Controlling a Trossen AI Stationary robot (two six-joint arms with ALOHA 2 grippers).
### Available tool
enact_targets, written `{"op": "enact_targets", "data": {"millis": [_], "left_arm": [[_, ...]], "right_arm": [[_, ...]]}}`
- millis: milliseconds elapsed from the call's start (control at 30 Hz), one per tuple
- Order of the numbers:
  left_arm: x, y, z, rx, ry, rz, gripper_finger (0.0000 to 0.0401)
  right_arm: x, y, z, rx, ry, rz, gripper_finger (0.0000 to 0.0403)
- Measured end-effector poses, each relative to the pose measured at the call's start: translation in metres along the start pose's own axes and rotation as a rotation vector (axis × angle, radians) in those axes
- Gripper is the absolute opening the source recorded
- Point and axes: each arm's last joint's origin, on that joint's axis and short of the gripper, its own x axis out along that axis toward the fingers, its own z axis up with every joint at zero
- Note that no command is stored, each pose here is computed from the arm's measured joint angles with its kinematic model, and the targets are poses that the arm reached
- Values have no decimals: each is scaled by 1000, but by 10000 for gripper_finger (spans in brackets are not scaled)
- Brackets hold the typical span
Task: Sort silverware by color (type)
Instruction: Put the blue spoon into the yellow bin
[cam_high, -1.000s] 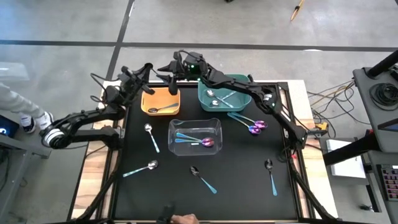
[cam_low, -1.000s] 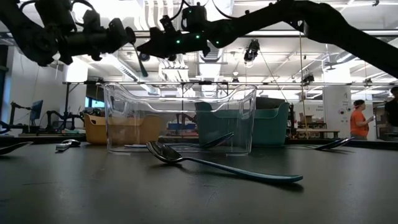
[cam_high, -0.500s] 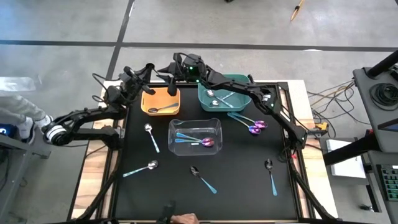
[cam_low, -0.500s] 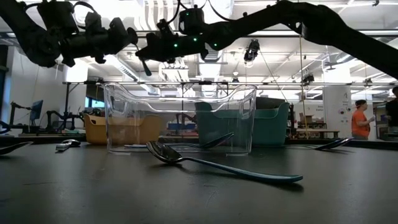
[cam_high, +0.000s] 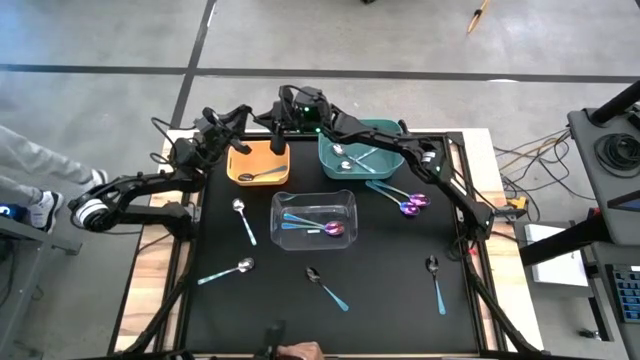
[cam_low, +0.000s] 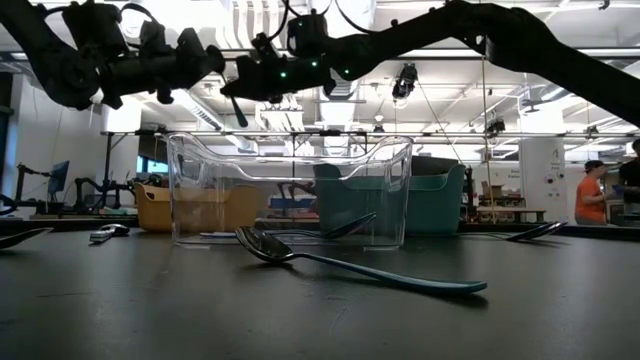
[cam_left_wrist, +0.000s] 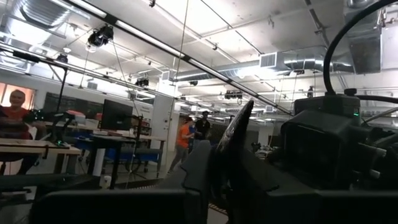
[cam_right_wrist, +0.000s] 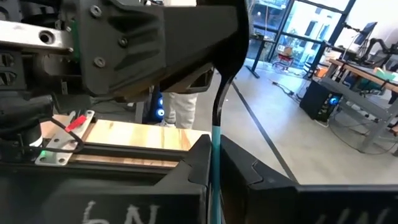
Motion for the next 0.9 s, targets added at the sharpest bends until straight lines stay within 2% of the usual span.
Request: {"op": "enact_targets", "data": {"millis": [267, 433, 600, 900], "left_arm": [[-1, -1, 5, -17, -14, -12, 118], [-3, -3, 13, -1, -49, -18, 154], [-5, -4, 22, 26, -80, -23, 171], [-12, -8, 42, 33, -163, -33, 173]], "right_arm": [[-3, -2, -3, 7, 72, 13, 8], [-3, -1, -5, 10, 101, 24, 8], [-4, 0, -8, 20, 135, 37, 8], [2, 10, -19, 58, 163, 117, 8]]}}
